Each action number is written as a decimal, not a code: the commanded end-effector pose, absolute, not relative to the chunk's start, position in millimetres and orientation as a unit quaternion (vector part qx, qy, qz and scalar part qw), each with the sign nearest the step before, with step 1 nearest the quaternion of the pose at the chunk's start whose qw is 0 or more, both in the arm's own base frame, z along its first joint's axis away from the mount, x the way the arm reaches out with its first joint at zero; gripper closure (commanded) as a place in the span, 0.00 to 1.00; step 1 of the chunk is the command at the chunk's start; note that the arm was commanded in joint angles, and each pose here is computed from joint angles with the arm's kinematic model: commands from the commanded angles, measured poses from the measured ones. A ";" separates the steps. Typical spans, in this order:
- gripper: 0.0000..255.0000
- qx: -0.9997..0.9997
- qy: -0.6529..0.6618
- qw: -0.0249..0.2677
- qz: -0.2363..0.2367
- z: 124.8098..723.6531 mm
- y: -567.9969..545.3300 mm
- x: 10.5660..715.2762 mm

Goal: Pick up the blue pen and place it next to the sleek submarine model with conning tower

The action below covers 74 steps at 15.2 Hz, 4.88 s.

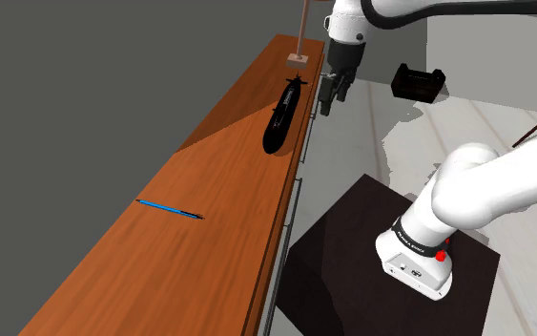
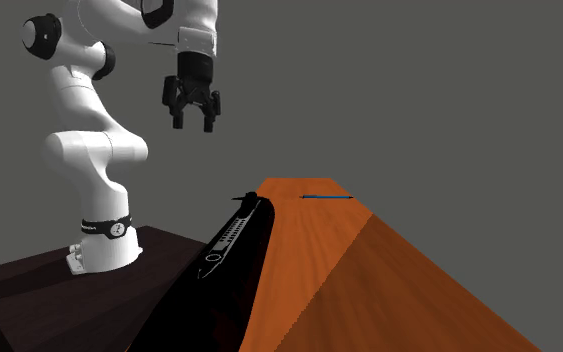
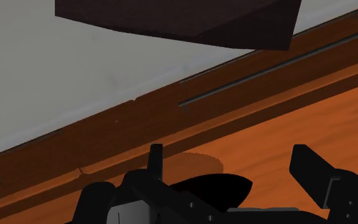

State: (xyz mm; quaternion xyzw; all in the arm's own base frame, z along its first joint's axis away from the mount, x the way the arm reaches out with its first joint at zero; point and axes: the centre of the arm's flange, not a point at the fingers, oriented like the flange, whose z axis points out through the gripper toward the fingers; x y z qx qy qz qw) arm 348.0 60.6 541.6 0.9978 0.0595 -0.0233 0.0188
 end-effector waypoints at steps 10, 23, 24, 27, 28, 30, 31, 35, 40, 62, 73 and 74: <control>0.00 0.993 0.117 0.006 -0.004 490.9 173.7 412.2; 0.00 0.983 0.185 -0.008 0.018 436.3 316.6 472.5; 0.00 0.982 0.190 -0.009 0.019 432.4 328.0 476.4; 0.00 0.978 0.205 -0.013 0.025 421.0 362.4 487.5; 0.00 0.977 0.210 -0.014 0.026 417.2 374.0 491.0; 0.00 0.975 0.220 -0.016 0.030 409.9 397.3 497.6; 0.00 0.974 0.226 -0.017 0.031 406.3 409.0 500.7; 0.00 0.968 0.246 -0.022 0.038 392.2 456.3 512.2; 0.00 0.965 0.259 -0.025 0.042 372.9 488.1 519.3; 1.00 0.965 0.259 -0.025 0.042 343.6 490.1 521.4; 1.00 0.965 0.259 -0.025 0.042 396.4 490.1 521.4; 1.00 0.965 0.259 -0.025 0.042 401.7 490.1 521.4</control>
